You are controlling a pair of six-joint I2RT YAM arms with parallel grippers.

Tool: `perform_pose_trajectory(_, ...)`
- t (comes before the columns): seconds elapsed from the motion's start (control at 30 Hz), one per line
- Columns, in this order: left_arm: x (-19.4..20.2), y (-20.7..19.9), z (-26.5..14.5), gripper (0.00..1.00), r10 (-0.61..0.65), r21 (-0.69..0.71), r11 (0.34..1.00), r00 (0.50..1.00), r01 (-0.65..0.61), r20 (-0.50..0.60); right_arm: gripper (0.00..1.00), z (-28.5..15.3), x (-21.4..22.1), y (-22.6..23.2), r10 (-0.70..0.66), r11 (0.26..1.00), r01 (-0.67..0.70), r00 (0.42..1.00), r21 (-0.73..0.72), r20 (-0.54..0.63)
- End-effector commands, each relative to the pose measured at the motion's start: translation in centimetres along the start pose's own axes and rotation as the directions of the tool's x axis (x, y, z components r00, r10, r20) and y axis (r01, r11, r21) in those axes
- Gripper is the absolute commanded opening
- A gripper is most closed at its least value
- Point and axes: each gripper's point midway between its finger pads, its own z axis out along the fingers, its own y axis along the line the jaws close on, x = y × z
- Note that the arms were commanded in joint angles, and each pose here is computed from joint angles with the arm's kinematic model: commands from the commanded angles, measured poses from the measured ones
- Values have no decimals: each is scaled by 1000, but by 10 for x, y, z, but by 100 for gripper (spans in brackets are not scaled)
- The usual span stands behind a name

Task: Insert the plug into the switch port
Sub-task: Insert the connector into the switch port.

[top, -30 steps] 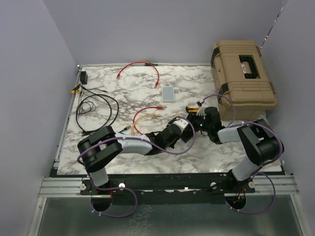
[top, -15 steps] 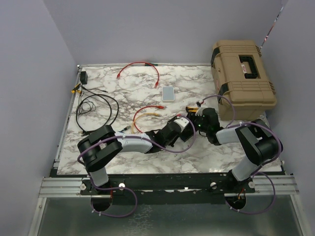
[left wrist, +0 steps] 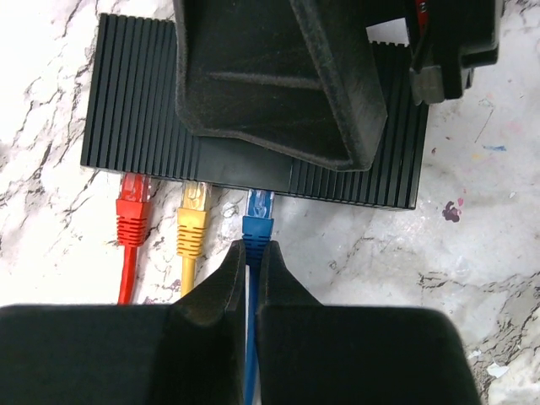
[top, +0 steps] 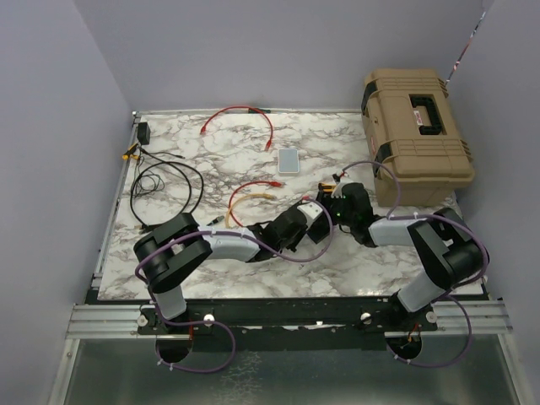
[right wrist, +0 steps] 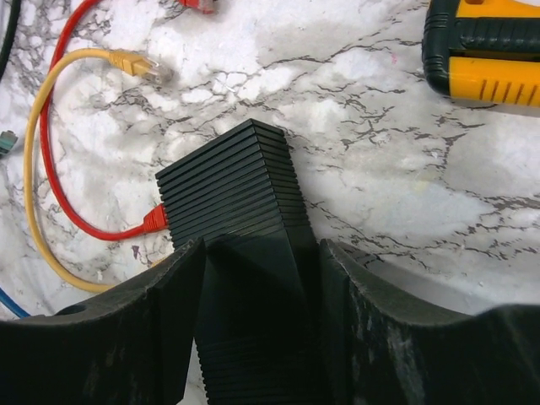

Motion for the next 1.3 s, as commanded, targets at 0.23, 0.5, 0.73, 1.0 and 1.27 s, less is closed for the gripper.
perform_pose_trajectory(0.23, -97, 4, -17, 1, -76, 31, 997, 927, 69, 368, 70, -31, 25, -5, 93, 989, -72, 981, 127, -172)
perform_pose_trajectory(0.5, -90, 19, -22, 29, -84, -24, 995, 935, 98, 344, 89, -49, -30, -28, 33, 946, -34, 999, 322, 8)
perform_pose_trajectory(0.73, -99, 47, -51, 56, -127, -89, 982, 929, 167, 347, 98, -76, -66, -41, -19, 899, -65, 982, 432, 187)
perform_pose_trajectory(1.0, -125, 116, -82, 75, -197, -234, 923, 898, 305, 393, 100, -78, -57, -43, -14, 917, -84, 970, 389, 242)
perform_pose_trajectory(1.27, -133, 212, -67, 79, -291, -401, 792, 862, 461, 416, 100, -75, -54, -32, 3, 944, -84, 970, 321, 244)
